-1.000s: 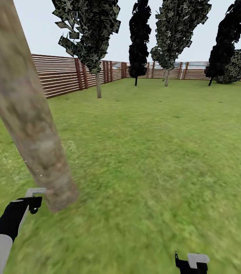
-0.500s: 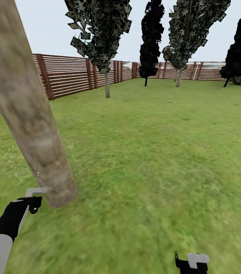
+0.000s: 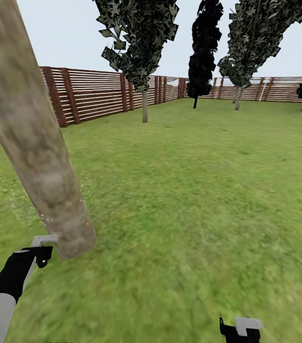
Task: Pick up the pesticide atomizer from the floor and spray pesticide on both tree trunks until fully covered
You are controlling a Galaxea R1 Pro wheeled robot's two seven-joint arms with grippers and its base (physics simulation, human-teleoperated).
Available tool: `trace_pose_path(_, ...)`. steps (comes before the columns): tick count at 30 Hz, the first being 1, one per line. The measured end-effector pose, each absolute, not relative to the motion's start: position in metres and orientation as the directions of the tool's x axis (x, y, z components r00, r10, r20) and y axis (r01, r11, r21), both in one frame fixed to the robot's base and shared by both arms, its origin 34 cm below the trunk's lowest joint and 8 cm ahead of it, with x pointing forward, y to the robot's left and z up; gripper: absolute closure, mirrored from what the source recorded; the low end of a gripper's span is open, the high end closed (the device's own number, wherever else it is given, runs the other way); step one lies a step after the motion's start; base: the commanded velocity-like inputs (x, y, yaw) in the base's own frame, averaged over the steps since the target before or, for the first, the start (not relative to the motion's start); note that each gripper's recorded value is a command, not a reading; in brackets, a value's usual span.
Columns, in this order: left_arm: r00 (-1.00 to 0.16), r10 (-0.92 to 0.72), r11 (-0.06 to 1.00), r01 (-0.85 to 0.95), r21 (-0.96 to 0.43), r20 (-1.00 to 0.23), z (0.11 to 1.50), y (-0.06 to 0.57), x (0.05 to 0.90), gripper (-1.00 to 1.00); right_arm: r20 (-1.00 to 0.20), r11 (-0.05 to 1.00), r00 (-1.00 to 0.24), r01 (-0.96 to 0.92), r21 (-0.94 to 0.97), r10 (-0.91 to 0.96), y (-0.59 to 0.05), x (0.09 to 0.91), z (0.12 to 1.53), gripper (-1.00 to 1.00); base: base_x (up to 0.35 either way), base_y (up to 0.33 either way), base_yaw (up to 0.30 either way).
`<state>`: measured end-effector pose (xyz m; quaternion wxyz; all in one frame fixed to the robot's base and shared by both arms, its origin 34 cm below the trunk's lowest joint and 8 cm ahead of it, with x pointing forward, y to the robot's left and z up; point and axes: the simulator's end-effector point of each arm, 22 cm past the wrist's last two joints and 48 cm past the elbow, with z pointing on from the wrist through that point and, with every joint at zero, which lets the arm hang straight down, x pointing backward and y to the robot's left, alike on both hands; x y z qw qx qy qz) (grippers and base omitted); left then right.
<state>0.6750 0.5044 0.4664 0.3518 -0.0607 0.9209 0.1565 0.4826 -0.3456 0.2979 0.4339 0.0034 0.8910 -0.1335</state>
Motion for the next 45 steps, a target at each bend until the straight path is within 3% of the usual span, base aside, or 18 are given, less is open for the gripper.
trace_pose_path(15,-0.745,-0.002,0.944,-0.221,0.244,-0.668,0.466,0.504,0.675,1.0,-0.774,0.964,-0.624,0.122,-0.235,-0.11,-0.346,0.482,0.298,-1.0,0.114,-0.269,0.061)
trace_pose_path(35,-0.764,-0.012,0.948,-0.214,0.236,-0.646,0.451,0.492,0.669,1.0,-0.783,0.967,-0.612,0.115,-0.227,-0.111,-0.338,0.488,0.301,-1.0,0.158,-0.243,0.273)
trace_pose_path(45,-0.725,0.021,0.965,-0.166,0.204,-0.689,0.477,0.469,0.696,1.0,-0.804,0.964,-0.581,0.122,-0.236,-0.124,-0.344,0.503,0.312,-1.0,0.048,-0.029,0.276)
